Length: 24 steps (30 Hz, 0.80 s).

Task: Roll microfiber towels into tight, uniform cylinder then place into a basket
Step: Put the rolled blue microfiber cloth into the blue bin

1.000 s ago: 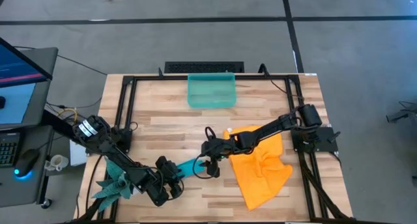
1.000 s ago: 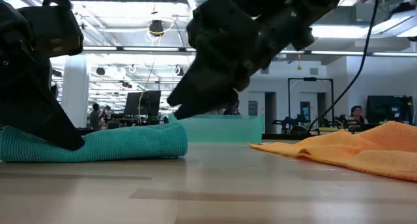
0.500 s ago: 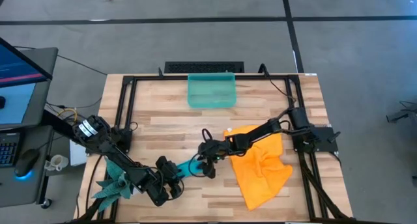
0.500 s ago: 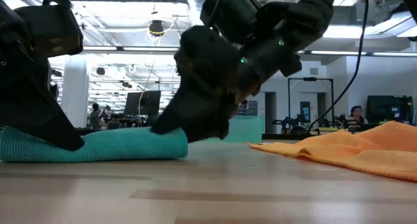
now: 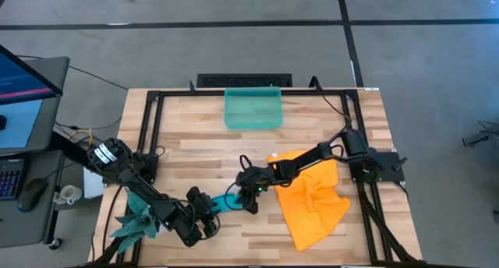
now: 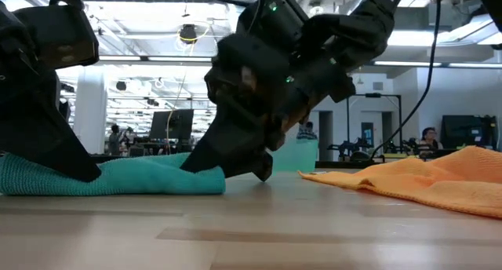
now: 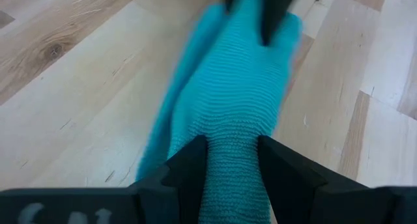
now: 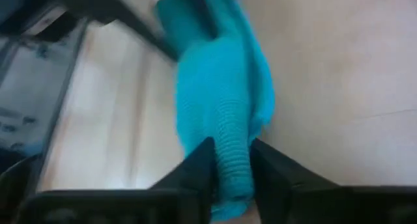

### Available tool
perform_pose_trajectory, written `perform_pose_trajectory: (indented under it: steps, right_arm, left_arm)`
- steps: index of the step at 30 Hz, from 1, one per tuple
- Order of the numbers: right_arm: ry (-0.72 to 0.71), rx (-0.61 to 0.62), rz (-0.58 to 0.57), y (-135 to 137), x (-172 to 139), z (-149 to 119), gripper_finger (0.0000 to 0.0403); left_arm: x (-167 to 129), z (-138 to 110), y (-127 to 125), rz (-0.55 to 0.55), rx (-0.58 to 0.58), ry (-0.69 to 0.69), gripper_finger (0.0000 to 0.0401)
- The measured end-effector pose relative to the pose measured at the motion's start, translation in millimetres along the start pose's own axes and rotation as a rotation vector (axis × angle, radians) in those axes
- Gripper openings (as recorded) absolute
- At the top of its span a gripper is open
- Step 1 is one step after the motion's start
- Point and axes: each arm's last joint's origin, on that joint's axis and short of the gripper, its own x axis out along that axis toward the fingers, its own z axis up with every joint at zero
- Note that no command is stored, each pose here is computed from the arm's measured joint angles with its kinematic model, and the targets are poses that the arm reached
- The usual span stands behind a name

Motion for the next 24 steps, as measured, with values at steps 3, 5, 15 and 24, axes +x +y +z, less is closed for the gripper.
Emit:
perform_pose_trajectory:
  steps: [3, 5, 15, 24]
  right_arm:
    - [0.015, -0.002, 0.025, 2, 0, -1, 0.0055]
    - [0.018, -0.005, 0.030, 2, 0, -1, 0.0024]
    - [0.028, -0.023, 0.001, 1, 1, -4, 0.0014]
    - [0.031, -0.024, -0.006, 0, 1, -4, 0.0016]
  left_arm:
    - [0, 0, 0, 0.000, 0.000, 0.000, 0.0138]
    - [0, 0, 0, 0.000, 0.000, 0.000, 0.0138]
    - [0, 1, -2, -0.018, 0.096, -0.006, 0.0148]
    - [-3, 8, -11, -0.035, 0.089, 0.003, 0.0226]
